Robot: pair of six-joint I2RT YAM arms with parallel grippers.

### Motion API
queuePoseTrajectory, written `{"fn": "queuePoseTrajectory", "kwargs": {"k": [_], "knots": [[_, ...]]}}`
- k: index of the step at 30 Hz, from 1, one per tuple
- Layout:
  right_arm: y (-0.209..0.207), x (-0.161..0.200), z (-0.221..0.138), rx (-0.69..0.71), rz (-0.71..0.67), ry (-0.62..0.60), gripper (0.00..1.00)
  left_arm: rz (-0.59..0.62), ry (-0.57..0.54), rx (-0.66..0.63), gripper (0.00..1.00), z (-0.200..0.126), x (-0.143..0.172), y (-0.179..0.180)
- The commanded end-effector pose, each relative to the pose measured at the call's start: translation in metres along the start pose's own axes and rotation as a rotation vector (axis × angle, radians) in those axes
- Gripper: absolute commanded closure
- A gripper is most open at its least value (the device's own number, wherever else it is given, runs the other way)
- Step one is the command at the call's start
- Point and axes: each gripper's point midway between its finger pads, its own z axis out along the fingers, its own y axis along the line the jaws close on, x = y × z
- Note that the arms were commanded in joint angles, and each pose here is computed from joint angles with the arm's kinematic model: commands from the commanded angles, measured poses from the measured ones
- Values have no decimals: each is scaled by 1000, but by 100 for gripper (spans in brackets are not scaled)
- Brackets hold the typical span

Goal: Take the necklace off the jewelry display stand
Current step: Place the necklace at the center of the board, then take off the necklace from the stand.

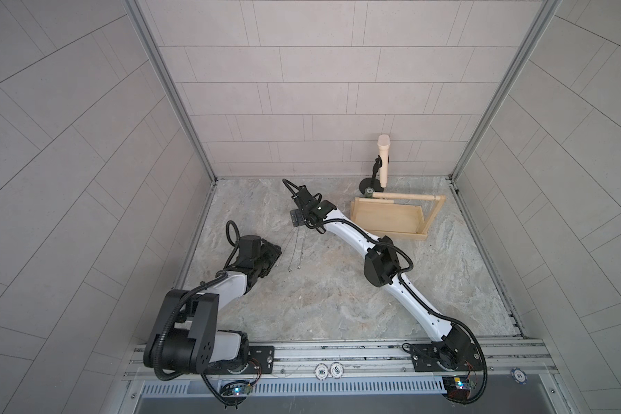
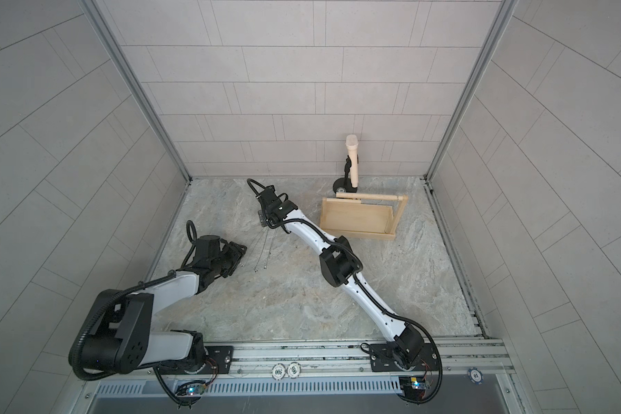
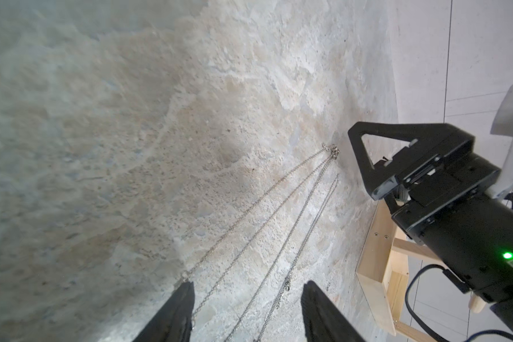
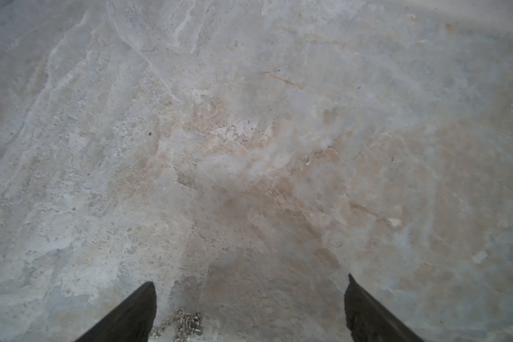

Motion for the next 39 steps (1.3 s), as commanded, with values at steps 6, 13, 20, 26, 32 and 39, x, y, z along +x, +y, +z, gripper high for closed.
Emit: {"fn": "queuePoseTrajectory", "kwargs": {"k": [6, 13, 20, 26, 32, 39], "knots": [[-12, -74, -91, -69, -16, -106, 0, 103, -39, 131, 27, -21, -16, -53], [-42, -108, -159, -65, -42, -160, 0, 195, -105, 210, 0, -60, -28, -96], [-83, -111, -224, 31, -16, -146, 0, 364, -229, 238, 0, -108, -40, -150], [-117, -103, -263, 66, 16, -159, 0, 439, -264, 302, 0, -109, -38, -197], [-144, -90, -292, 54, 69, -189, 0, 592, -281, 361, 0, -115, -4, -244], [-219, -45, -324, 118, 207, -211, 0, 766, -280, 436, 0, -107, 52, -300]]}}
